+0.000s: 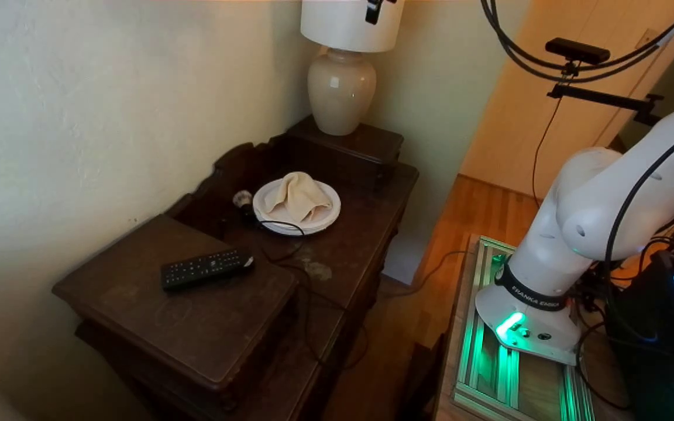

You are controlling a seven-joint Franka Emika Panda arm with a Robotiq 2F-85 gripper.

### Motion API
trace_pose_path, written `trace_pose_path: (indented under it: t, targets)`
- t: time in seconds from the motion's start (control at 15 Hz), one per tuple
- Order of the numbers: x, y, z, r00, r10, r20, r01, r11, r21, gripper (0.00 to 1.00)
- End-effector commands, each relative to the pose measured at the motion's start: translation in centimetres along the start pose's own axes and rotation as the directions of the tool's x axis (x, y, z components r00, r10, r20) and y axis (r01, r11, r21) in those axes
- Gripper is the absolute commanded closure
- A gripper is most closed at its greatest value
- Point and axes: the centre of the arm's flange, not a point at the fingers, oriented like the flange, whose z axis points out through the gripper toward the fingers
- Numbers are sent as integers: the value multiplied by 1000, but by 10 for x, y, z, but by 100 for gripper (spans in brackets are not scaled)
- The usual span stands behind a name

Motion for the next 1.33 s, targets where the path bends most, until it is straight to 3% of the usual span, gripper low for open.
trace_pose_path:
  t: [0.0,0.27,0.33,0.73,0.93,1.07,1.27]
  targets:
    - [34,40,-43,982,-175,71,179,983,-45,0]
    - [51,84,-61,924,-354,141,363,931,-37,0]
    - [23,59,-44,958,-273,94,277,960,-34,0]
    - [40,74,-43,935,-333,123,338,941,-18,0]
    - [48,99,-58,937,-341,79,345,938,-42,0]
    - [51,121,-66,919,-392,44,393,919,-17,0]
    - [59,153,-71,844,-536,20,534,844,48,0]
